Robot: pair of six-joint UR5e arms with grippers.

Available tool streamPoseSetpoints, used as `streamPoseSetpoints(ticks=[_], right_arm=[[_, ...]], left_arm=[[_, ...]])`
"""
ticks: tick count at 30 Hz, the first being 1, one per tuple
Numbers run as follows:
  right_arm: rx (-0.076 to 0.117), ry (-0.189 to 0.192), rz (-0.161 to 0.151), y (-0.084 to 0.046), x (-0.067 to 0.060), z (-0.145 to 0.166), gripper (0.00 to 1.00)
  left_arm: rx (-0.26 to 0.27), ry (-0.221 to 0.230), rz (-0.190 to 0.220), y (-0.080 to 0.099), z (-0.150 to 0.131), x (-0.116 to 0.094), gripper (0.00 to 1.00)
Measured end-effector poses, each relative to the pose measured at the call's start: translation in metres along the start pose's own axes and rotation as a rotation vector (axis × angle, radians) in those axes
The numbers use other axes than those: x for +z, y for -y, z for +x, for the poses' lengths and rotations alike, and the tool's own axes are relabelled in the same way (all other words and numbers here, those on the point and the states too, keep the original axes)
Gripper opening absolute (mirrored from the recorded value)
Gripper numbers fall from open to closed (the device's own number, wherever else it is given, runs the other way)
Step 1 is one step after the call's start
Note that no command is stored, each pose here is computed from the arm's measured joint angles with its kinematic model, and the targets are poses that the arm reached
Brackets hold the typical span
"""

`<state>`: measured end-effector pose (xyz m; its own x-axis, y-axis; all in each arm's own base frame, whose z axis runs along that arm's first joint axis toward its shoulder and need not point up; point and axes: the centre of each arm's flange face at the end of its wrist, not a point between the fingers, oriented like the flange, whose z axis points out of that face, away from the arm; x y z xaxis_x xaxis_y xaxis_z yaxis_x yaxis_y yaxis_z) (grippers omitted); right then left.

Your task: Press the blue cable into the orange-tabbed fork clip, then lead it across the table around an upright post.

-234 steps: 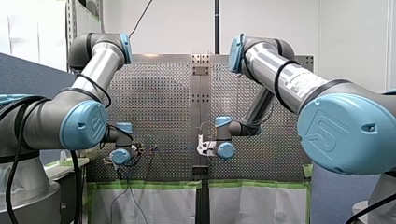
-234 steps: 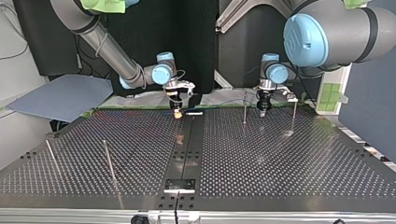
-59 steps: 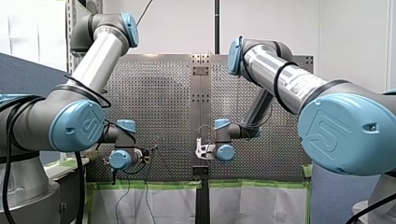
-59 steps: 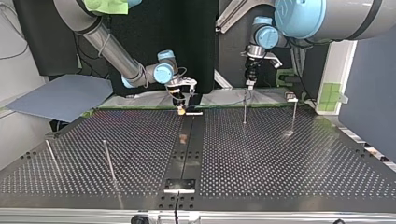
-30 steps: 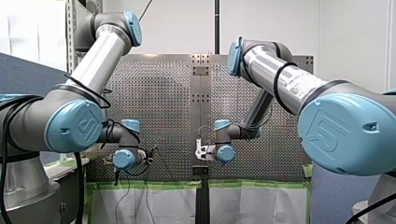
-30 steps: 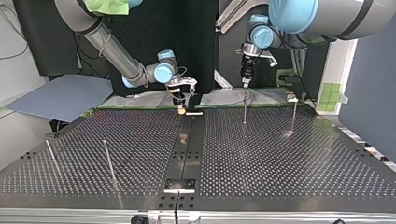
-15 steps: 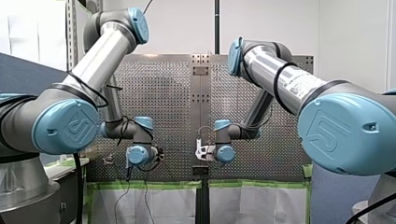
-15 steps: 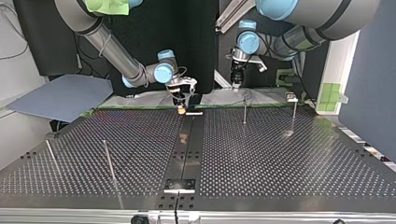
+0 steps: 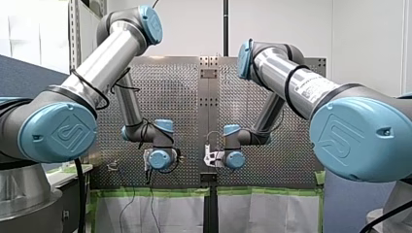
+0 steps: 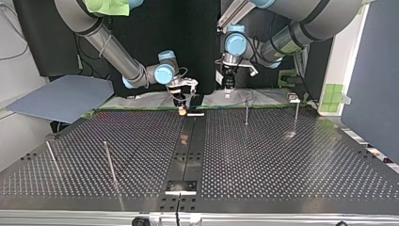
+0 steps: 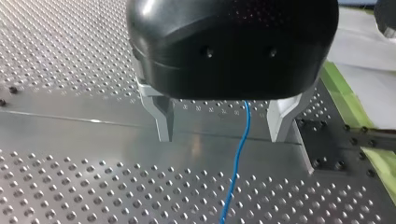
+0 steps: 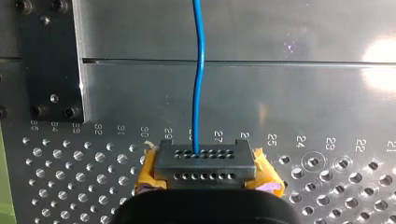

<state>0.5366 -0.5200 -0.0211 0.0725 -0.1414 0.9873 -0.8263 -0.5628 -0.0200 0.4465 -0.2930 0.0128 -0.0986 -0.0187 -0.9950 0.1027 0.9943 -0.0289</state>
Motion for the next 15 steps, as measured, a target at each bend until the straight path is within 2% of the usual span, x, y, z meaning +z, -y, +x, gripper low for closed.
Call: streamPoseSetpoints(ticks=[7,15], right_arm=[[0.000,0.000,0.001,-0.001,0.000,0.000,0.00],[0.000,0.001,0.001,-0.001,0.000,0.000,0.00]], left_arm=[[0.019,-0.014,-0.064,-0.006,0.016,0.013,1.00],[0.042,0.002,-0.118,-0.008,0.012,0.028,1.00]])
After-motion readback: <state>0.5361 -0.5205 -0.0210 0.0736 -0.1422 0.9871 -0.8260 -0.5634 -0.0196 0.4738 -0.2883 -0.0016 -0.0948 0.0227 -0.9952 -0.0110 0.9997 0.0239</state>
